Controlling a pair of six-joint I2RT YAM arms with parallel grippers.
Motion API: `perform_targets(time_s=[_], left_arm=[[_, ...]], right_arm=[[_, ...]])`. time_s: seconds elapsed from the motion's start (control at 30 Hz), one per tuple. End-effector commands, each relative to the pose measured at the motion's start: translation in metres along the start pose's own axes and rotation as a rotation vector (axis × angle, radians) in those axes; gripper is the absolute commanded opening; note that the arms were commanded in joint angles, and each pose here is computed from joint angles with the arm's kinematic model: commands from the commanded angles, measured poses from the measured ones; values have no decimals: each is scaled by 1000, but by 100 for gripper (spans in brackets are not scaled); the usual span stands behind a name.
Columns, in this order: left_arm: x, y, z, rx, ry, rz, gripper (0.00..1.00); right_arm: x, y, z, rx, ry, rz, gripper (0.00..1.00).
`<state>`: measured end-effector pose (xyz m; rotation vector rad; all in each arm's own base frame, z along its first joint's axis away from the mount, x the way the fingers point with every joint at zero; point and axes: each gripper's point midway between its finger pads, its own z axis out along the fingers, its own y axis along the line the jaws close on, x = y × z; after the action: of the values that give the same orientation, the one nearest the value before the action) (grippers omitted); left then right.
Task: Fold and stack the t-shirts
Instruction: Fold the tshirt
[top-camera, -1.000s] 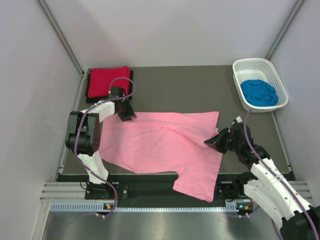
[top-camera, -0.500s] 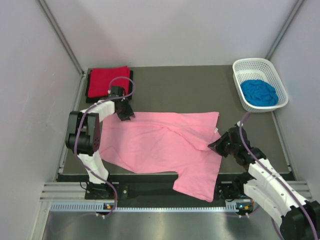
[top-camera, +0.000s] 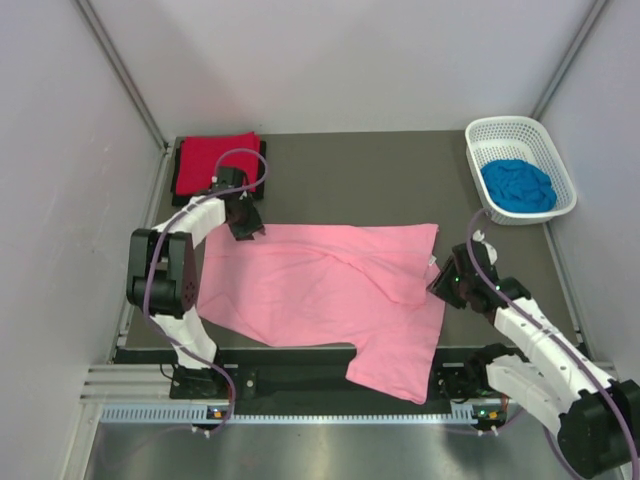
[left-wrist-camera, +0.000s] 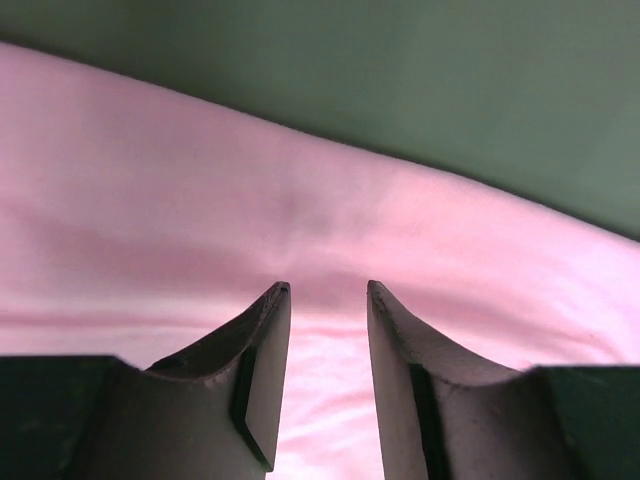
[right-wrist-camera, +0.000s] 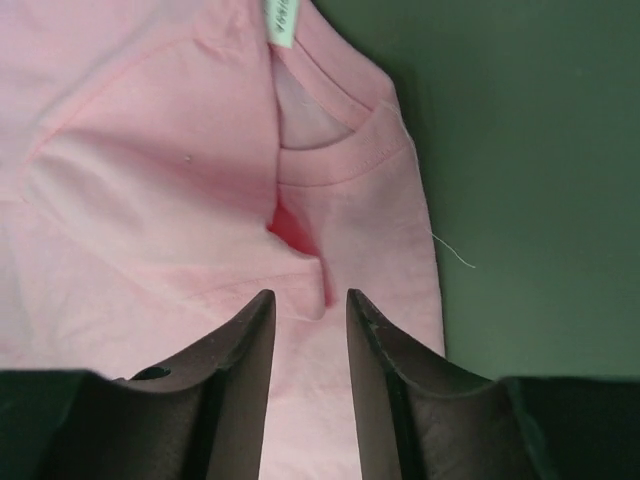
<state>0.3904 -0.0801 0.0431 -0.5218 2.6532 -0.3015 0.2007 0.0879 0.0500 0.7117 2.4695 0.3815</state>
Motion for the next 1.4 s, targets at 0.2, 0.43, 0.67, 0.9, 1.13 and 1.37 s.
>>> perform_targets(time_s=[0.2,0.43,0.67,0.9,1.13,1.37], left_arm=[[-23,8,-49,-12,-90,-11,43],[-31,73,-51,-72,-99,-160,42],[-35,97,-43,-56,-83,-260,40],[-31,106,-19,-95,-37,-270,37],[-39,112,-5,-128,-35,-278,27],[-31,128,3,-205,-17,-282,11]], right_arm=[[-51,98,-30,-295,-67,-385,41],[-14,157,0,-343,43,-738,43],[22,172,37,-238,54,-937,40],[39,152,66,-92,69,-1051,40],[36,141,78,-10,41,-1082,39],[37,133,81,18,40,-1085,20]])
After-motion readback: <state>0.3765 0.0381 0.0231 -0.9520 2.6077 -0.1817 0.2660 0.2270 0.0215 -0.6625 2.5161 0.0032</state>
